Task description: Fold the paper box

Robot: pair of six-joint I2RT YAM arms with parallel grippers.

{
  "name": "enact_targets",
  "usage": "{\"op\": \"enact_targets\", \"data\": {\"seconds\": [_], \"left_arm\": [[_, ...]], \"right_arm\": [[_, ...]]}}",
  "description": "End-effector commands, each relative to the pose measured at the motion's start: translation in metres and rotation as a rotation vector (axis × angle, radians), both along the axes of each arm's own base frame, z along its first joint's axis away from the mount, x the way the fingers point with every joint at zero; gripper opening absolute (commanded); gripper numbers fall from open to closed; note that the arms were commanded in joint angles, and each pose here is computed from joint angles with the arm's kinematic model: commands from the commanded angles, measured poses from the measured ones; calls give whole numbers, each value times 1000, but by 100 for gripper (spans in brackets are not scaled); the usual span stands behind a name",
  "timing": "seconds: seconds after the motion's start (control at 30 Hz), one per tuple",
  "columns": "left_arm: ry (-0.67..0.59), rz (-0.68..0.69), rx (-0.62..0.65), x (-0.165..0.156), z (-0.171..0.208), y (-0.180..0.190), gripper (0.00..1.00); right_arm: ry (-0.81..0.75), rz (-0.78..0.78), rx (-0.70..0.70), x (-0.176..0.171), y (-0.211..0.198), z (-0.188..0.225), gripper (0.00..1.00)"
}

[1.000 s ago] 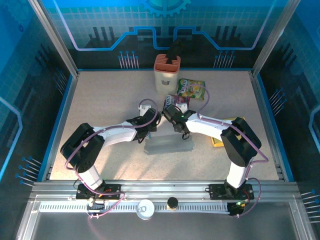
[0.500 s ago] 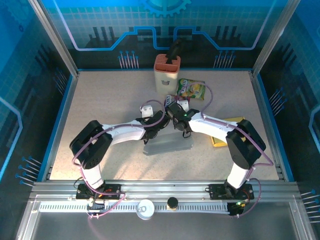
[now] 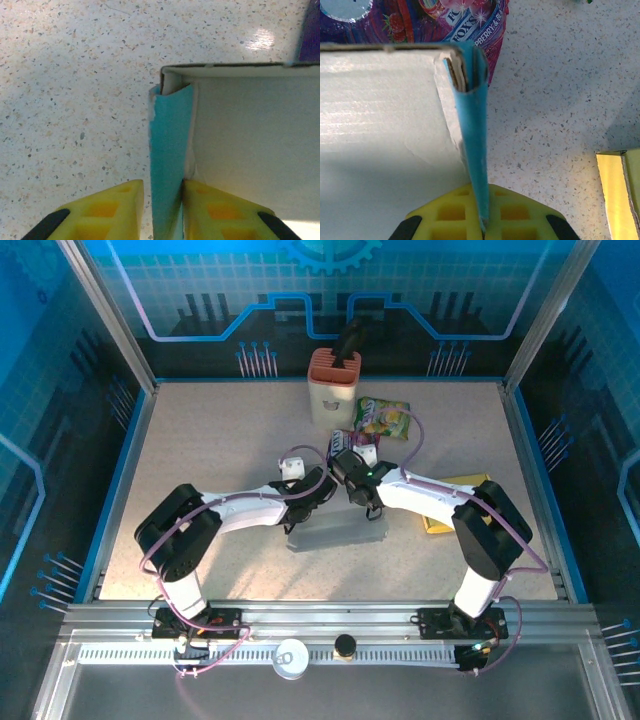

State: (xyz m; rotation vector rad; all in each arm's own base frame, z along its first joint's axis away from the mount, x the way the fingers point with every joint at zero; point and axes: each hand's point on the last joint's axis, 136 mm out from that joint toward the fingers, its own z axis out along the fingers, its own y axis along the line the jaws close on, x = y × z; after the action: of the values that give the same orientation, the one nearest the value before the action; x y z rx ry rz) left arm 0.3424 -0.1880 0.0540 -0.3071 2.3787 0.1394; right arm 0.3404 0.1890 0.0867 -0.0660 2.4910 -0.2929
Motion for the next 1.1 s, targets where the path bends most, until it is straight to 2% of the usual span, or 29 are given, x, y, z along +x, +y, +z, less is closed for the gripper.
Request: {"op": "enact_targets", "data": {"seconds": [0.0,0.1,0.2,0.23,0.5,0.7,0.77,0.8,0.9,0.97,1.07], "left_arm": [[75,0,53,-11,-13,11,24],[87,12,79,-9,-16,13,17],[116,38,112,-9,-26,15,2],[121,45,119,-10,-28,16,0],[123,100,122,-14,-36,23,0],[93,68,92,-9,-26,15,0],[75,50,72,-9,-17,11,26],[64,44,56,-10,-11,11,36],[15,14,-18,-12,13,6,56],[-4,-6,-66,-14,28,3,64],[-25,-35,-112,-17,49,0,68]], "right_arm": [[-27,-16,-32,-2,-5,5,0],[-34,-21,-29,-2,-6,7,0],[-39,-24,-25,-3,-7,7,0],[-41,-23,-24,-3,-7,6,0],[-62,-24,-14,-5,-9,7,0],[-67,-23,-17,-5,-10,8,0],[-63,-24,-22,-5,-10,6,0],[-61,-28,-26,-5,-11,5,0],[-49,-51,-43,-6,-15,2,0],[-36,-80,-67,-7,-19,-1,0],[1,-137,-111,-9,-25,-6,0]]}}
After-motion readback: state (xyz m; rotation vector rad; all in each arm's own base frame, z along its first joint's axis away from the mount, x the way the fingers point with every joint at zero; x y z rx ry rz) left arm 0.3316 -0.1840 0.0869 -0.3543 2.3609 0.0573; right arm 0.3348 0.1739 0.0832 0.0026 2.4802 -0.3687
